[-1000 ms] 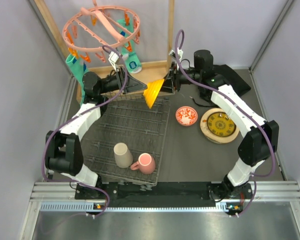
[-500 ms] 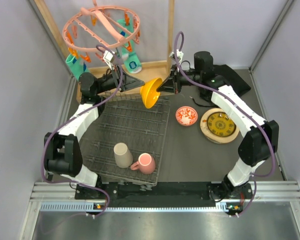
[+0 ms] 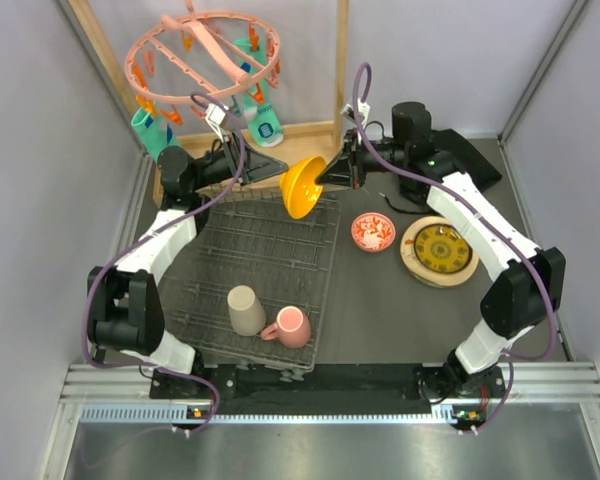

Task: Unload the mixed dishes from the dish rack
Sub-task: Pick up the bowl from the dish rack, then place the bowl at the center of the board.

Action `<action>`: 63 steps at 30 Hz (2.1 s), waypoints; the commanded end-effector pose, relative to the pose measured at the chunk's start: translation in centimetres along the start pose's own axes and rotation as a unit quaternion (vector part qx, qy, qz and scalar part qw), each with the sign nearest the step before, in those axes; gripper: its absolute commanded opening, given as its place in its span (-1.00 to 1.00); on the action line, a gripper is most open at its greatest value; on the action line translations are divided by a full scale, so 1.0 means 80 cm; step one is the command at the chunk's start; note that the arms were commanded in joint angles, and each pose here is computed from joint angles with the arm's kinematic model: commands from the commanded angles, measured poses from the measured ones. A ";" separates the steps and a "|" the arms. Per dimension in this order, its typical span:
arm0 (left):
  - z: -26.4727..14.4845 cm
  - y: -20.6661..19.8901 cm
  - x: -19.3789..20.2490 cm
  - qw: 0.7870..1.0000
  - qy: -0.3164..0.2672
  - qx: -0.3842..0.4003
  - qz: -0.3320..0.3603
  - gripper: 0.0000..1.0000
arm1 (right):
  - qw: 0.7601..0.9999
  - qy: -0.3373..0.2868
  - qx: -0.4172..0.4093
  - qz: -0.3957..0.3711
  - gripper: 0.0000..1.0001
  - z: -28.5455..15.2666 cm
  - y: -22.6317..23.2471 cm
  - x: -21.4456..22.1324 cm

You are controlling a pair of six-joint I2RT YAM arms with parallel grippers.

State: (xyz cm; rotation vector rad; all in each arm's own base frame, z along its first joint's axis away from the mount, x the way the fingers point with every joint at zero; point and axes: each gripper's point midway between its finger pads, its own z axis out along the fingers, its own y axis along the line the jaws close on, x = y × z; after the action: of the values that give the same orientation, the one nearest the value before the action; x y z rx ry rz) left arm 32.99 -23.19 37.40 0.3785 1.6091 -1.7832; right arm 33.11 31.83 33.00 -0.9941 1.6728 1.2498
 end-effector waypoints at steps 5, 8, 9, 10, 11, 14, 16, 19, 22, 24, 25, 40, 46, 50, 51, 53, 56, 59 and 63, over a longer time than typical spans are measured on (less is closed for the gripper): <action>-0.020 -0.024 -0.008 0.999 -0.008 0.010 0.041 0.24 | 0.997 -0.033 -0.012 -0.071 -1.00 -0.020 0.044 -0.043; -0.032 -0.030 -0.020 0.999 -0.022 0.010 0.047 0.29 | 0.997 -0.027 -0.001 -0.070 -1.00 -0.026 0.039 -0.039; -0.038 -0.030 -0.026 0.999 -0.029 0.008 0.040 0.29 | 0.997 -0.027 0.003 -0.071 -1.00 -0.028 0.037 -0.039; -0.040 -0.033 -0.029 0.998 -0.033 0.010 0.043 0.29 | 0.997 -0.025 0.006 -0.069 -1.00 -0.030 0.035 -0.037; -0.043 -0.036 -0.031 0.998 -0.037 0.015 0.052 0.30 | 0.997 -0.025 0.010 -0.067 -1.00 -0.033 0.032 -0.036; -0.052 -0.037 -0.039 0.998 -0.046 0.014 0.046 0.30 | 0.998 -0.017 0.027 -0.052 -1.00 -0.041 0.024 -0.030; -0.055 -0.039 -0.043 0.998 -0.049 0.014 0.048 0.30 | 0.998 0.005 0.054 -0.039 -1.00 -0.048 0.009 -0.020; -0.067 -0.035 -0.051 0.997 -0.060 0.001 0.056 0.31 | 0.995 0.020 0.093 -0.008 -1.00 -0.069 -0.023 -0.018; -0.068 -0.027 -0.051 0.997 -0.054 -0.018 0.061 0.31 | 0.985 0.059 0.158 0.027 -1.00 -0.098 -0.056 0.002; -0.068 -0.023 -0.050 0.995 -0.048 -0.029 0.081 0.31 | 0.974 0.096 0.201 0.039 -1.00 -0.121 -0.072 0.021; -0.069 -0.018 -0.049 0.996 -0.044 -0.040 0.068 0.31 | 0.970 0.110 0.213 0.051 -1.00 -0.126 -0.082 0.031; -0.092 0.056 -0.019 0.979 0.029 -0.181 0.091 0.29 | 0.881 0.339 0.261 0.202 -1.00 -0.208 -0.117 0.182; -0.101 0.071 0.000 0.975 0.047 -0.196 0.092 0.29 | 0.868 0.379 0.237 0.218 -1.00 -0.214 -0.121 0.207; -0.104 0.075 0.004 0.974 0.054 -0.200 0.095 0.29 | 0.867 0.380 0.234 0.223 -1.00 -0.212 -0.134 0.210; -0.104 0.075 0.006 0.974 0.055 -0.201 0.090 0.29 | 0.867 0.381 0.232 0.223 -1.00 -0.211 -0.137 0.211; -0.105 0.077 0.007 0.973 0.058 -0.203 0.094 0.29 | 0.865 0.385 0.230 0.228 -1.00 -0.207 -0.146 0.215; -0.106 0.081 0.009 0.972 0.061 -0.206 0.092 0.29 | 0.861 0.392 0.224 0.236 -1.00 -0.202 -0.158 0.224; -0.107 0.084 0.011 0.972 0.063 -0.206 0.089 0.29 | 0.856 0.400 0.218 0.243 -1.00 -0.199 -0.168 0.234; -0.107 0.091 0.012 0.972 0.066 -0.208 0.082 0.29 | 0.852 0.409 0.213 0.247 -1.00 -0.197 -0.177 0.244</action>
State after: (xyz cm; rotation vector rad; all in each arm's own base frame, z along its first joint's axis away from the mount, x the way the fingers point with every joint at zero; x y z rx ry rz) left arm 34.76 -15.38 28.99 0.3776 1.9631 -1.3041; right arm 38.67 11.79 12.32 -0.8687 2.7840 0.6149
